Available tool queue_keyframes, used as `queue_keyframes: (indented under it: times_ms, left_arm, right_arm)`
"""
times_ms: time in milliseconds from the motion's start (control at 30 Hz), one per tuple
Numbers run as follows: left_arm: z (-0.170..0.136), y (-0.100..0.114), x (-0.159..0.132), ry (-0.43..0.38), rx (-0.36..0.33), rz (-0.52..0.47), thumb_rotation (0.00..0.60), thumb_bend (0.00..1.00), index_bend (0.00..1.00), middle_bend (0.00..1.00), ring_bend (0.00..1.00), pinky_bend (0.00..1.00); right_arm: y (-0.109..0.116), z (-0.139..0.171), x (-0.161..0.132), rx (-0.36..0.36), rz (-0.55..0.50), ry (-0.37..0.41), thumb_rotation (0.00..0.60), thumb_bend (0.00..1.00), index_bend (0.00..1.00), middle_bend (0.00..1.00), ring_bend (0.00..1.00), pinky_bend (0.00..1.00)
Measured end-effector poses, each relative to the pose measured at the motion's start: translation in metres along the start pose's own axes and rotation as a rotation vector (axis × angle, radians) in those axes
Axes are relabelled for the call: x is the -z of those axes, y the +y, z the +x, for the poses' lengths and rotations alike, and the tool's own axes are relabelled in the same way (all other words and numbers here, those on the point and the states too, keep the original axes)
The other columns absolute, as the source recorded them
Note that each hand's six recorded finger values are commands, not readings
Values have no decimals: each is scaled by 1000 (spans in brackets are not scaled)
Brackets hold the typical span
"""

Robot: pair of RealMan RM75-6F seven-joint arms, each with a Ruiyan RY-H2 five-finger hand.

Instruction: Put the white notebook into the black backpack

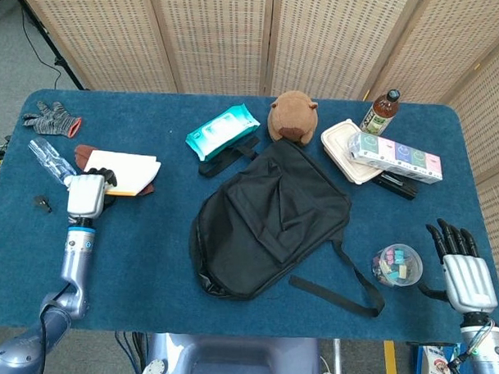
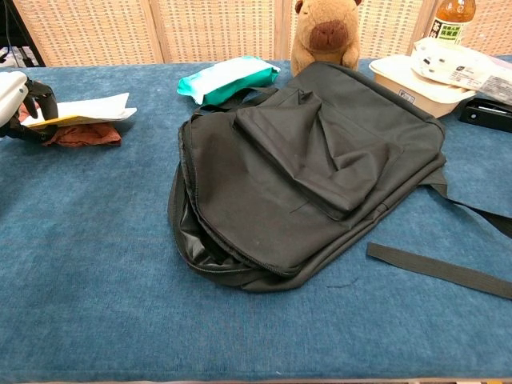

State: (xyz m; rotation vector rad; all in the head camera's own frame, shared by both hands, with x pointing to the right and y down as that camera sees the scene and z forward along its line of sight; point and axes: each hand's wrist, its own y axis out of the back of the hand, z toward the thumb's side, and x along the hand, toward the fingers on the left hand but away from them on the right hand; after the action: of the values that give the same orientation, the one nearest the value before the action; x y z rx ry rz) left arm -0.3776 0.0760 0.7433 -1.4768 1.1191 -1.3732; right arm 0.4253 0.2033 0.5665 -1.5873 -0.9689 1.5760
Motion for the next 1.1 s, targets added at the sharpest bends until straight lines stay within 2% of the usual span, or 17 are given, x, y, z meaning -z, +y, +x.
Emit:
queue_keyframes:
  times_ms: [333, 533, 833, 1100]
  left_arm:
    - [-1, 21, 3, -27, -78, -70, 600, 576, 810, 609, 504, 602]
    - [-2, 35, 11, -26, -118, -88, 600, 577, 812, 611, 506, 602]
    - [-3, 48, 16, -25, -145, -105, 600, 579, 815, 613, 506, 602]
    - [2, 75, -2, -109, -217, -62, 600, 578, 816, 614, 506, 602]
  right_arm:
    - [-7, 0, -5, -47, -11, 17, 600, 0, 0, 0, 0, 0]
    - [-12, -12, -23, -111, -43, 77, 600, 0, 0, 0, 0, 0]
    - [-22, -34, -61, -269, -176, 169, 600, 0, 0, 9, 0, 0]
    - [-31, -65, -113, -399, -369, 220, 600, 0, 43, 38, 0, 0]
